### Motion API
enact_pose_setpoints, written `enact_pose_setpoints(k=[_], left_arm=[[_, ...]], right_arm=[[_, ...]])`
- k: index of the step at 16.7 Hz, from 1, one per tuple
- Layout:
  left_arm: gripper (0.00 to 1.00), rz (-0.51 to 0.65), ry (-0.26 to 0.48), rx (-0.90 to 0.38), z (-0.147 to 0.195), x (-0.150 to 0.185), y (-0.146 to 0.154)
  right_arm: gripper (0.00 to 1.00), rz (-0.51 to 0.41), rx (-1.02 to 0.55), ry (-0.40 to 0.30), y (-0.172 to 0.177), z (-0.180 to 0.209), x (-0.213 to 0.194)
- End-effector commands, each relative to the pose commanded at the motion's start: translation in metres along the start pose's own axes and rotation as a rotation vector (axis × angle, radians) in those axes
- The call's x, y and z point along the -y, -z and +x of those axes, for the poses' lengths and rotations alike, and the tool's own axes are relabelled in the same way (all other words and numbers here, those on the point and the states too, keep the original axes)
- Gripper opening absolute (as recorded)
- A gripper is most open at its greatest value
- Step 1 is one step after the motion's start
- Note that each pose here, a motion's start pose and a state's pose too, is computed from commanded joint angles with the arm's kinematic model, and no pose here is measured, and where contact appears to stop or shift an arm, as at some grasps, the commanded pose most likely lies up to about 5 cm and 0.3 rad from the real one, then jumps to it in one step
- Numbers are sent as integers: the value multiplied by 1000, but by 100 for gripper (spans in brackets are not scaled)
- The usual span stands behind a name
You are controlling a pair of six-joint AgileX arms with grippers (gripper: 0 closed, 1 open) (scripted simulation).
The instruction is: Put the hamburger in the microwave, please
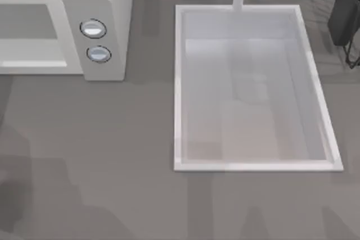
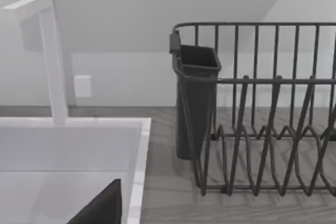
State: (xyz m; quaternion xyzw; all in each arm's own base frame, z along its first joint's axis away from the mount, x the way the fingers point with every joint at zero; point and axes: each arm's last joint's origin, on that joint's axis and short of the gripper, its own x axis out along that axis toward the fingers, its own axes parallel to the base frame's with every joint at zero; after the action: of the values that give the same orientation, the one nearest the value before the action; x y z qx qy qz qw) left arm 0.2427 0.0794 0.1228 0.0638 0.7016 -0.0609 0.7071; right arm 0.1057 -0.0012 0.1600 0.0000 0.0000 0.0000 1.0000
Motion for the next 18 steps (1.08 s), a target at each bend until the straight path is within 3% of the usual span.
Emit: enact_pose_setpoints(k=[4,8,18], left_arm=[[100,0,4,-7,30,2,4],[100,0,5,-8,31,2,4],[25,0,5,-8,31,2,4]], right_arm=[[100,0,0,0,0,0,0],[100,0,0,0,0,0,0],[100,0,0,0,0,0,0]])
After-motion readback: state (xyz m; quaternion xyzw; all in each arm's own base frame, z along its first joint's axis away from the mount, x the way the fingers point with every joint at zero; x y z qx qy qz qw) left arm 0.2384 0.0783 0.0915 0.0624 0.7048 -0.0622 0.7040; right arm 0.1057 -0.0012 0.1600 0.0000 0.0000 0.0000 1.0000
